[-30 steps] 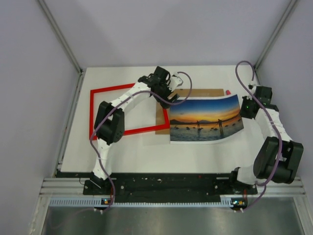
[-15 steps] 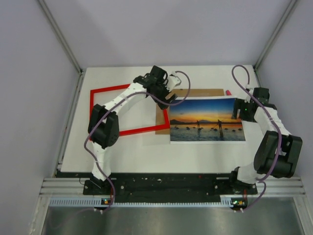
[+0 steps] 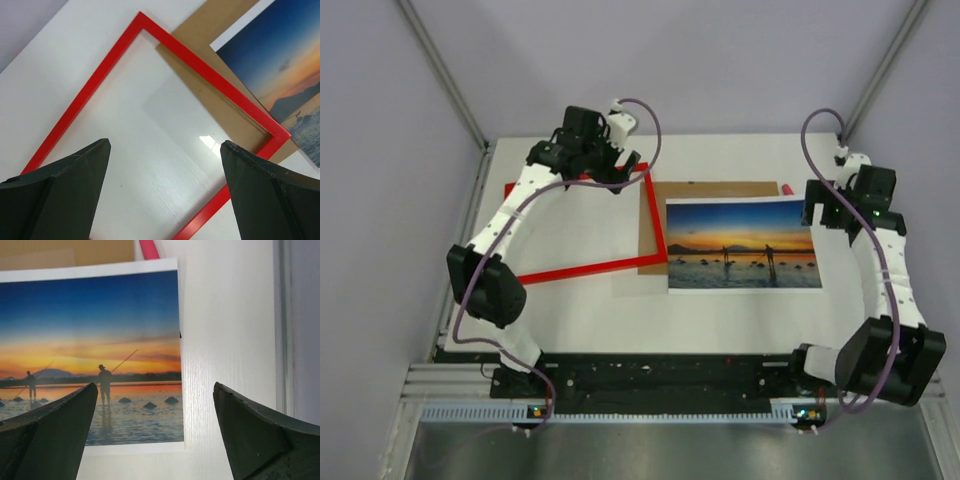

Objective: Take the photo out of the frame
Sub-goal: Place the photo in the photo frame, then reset both arms

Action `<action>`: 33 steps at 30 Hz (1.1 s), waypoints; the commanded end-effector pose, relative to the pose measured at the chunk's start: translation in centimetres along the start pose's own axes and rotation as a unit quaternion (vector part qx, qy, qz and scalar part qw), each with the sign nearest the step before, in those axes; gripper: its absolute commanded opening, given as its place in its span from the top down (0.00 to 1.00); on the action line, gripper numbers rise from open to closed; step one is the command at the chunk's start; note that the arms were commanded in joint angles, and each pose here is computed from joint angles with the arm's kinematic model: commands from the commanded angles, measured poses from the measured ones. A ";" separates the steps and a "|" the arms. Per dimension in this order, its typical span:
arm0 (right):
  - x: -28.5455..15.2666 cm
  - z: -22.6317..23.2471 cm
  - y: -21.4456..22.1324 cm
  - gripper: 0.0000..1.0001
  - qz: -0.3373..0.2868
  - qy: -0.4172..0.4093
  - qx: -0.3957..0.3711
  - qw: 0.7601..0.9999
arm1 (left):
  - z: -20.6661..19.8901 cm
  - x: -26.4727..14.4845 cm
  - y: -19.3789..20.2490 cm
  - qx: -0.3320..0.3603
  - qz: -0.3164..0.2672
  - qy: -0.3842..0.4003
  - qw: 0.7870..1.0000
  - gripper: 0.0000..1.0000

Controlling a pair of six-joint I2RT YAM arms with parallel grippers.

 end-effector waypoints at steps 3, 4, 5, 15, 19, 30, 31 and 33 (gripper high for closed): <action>-5.0 1.5 -5.2 0.01 -0.111 -0.040 -0.045 0.992 | 2.5 -6.6 -0.8 -0.089 -0.036 -0.057 0.994 0.02; -5.7 1.7 -5.5 0.01 -0.120 -0.045 -0.053 0.990 | 2.9 -7.5 -0.7 -0.109 -0.049 -0.055 0.991 0.02; -6.7 2.1 -6.0 0.01 -0.136 -0.054 -0.067 0.987 | 3.5 -8.5 -0.2 -0.127 -0.059 -0.055 0.989 0.02; -18.5 3.9 -10.3 0.01 -0.318 -0.047 -0.081 0.943 | 6.6 -18.8 4.1 -0.128 -0.127 -0.230 0.956 0.01; -21.5 3.3 -11.1 0.01 -0.349 -0.012 -0.071 0.934 | 6.8 -23.3 5.4 -0.148 -0.161 -0.333 0.917 0.01; -28.6 1.9 -10.0 0.01 -0.424 0.069 -0.050 0.901 | 4.3 -27.1 8.0 -0.129 -0.169 -0.365 0.906 0.01; -29.3 1.9 -9.9 0.01 -0.430 0.075 -0.051 0.898 | 4.1 -27.4 8.0 -0.128 -0.172 -0.366 0.905 0.01; -30.7 1.9 -9.5 0.01 -0.442 0.082 -0.054 0.892 | 3.6 -28.2 8.1 -0.129 -0.179 -0.368 0.903 0.01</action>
Point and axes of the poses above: each gripper's point midway between its finger pads, its own x axis out along the fingers, its own z axis along the line the jaws close on, y = z × x, the point moved 3 cm from there along -x, back along the fingers, and after that the axes turned 5 degrees about x, right-handed, at the moved point
